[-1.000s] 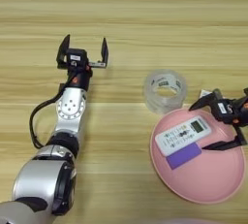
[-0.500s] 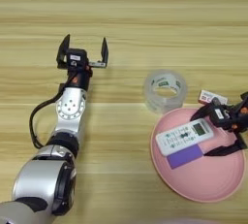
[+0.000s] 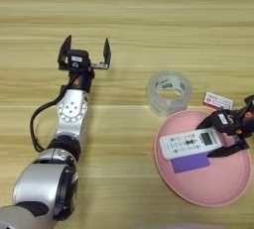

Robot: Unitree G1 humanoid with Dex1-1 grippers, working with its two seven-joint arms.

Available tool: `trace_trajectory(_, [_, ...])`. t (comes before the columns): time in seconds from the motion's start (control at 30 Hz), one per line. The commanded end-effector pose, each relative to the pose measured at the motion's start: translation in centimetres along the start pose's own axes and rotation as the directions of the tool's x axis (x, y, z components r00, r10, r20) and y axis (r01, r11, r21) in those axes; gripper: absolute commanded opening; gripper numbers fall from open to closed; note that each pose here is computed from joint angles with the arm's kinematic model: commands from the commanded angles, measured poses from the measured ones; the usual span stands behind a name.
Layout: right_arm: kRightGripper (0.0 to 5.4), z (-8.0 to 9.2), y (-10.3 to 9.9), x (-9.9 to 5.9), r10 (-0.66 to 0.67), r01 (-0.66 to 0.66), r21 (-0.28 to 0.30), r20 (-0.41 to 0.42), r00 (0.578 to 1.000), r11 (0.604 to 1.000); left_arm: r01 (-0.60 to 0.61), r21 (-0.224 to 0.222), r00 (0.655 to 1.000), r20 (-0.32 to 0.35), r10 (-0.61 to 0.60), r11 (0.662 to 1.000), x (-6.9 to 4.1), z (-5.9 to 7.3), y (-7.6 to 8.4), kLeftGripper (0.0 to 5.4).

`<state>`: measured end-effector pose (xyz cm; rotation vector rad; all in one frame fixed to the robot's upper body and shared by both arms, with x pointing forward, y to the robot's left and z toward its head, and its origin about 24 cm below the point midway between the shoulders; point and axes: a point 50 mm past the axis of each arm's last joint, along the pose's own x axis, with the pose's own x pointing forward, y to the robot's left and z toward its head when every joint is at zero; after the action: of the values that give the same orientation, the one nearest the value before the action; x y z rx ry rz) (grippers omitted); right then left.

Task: Move the objects on the table

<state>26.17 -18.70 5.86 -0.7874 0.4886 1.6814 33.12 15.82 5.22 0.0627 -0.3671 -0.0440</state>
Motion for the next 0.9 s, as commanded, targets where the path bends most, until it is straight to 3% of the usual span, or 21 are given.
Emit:
trace_trajectory(0.03, [2.90,-0.2,0.5,0.3,0.018,-0.018,0.018,-0.017,1.000,1.000,-0.002,-0.001,1.000,0.008,0.002,1.000,0.2,0.2,0.2,5.40])
trace_trajectory(0.57, [2.90,2.2,-0.2,-1.5,-0.057,0.059,-0.024,0.081,0.995,0.998,0.003,-0.001,1.000,0.009,-0.003,1.000,0.2,0.2,0.4,5.40])
trace_trajectory(0.77, [2.90,4.1,-0.7,-3.8,-0.165,0.173,-0.029,0.179,0.970,0.984,0.003,0.002,1.000,0.008,-0.003,1.000,0.1,0.2,0.5,5.40])
trace_trajectory(0.9, [2.90,5.1,-0.7,-6.1,-0.265,0.276,-0.014,0.238,0.935,0.961,0.007,0.003,1.000,0.010,-0.007,1.000,0.2,0.2,0.5,5.40])
